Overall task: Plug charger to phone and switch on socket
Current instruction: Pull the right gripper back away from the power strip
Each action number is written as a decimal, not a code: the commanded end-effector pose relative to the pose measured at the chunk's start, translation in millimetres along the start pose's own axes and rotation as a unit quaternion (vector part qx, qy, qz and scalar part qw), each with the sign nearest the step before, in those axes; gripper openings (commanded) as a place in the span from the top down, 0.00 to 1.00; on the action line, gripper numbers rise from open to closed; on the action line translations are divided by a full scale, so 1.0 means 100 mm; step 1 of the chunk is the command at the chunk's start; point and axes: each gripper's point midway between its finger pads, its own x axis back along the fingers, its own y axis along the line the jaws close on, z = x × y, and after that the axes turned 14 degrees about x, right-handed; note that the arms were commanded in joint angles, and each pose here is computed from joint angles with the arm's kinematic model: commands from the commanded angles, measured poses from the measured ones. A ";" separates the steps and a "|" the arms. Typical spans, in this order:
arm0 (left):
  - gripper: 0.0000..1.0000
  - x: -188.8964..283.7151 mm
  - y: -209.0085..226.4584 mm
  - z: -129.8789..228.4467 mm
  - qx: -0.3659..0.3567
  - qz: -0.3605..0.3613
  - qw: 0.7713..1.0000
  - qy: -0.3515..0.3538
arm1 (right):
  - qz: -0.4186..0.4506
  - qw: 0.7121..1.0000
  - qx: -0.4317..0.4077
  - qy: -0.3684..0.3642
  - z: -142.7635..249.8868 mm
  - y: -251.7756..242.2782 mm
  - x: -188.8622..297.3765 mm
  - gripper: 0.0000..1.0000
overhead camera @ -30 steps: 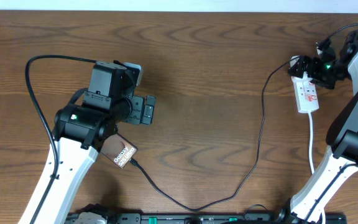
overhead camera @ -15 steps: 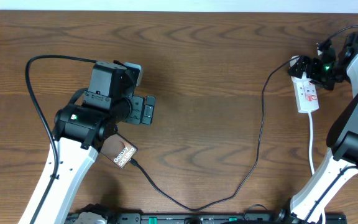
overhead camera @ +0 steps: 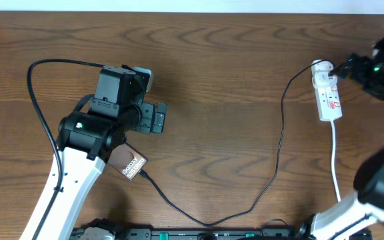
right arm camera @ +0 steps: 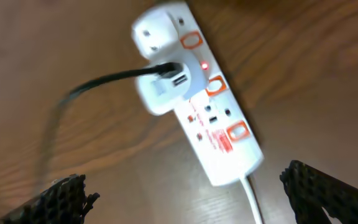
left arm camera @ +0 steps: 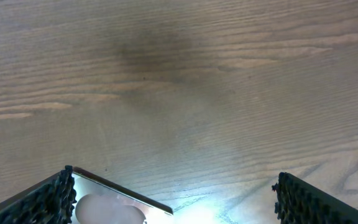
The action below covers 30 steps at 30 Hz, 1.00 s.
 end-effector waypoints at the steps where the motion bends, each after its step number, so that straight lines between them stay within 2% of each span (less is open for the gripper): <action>1: 0.01 0.09 0.00 -0.08 -0.006 -0.004 1.000 -0.017 | 0.022 0.998 -0.018 -0.047 0.00 0.13 0.66 0.01; 7: 0.01 0.09 0.00 -0.08 -0.006 -0.004 1.000 -0.017 | 0.021 0.997 -0.044 -0.061 0.35 0.36 1.32 0.01; 12: 0.01 0.09 0.00 -0.08 -0.006 -0.004 1.000 -0.017 | 0.024 0.994 -0.035 -0.097 0.42 0.47 1.65 0.01; 30: 0.01 0.09 0.00 -0.08 -0.006 -0.004 1.000 -0.017 | 0.025 0.993 -0.030 -0.112 0.44 0.50 1.76 0.01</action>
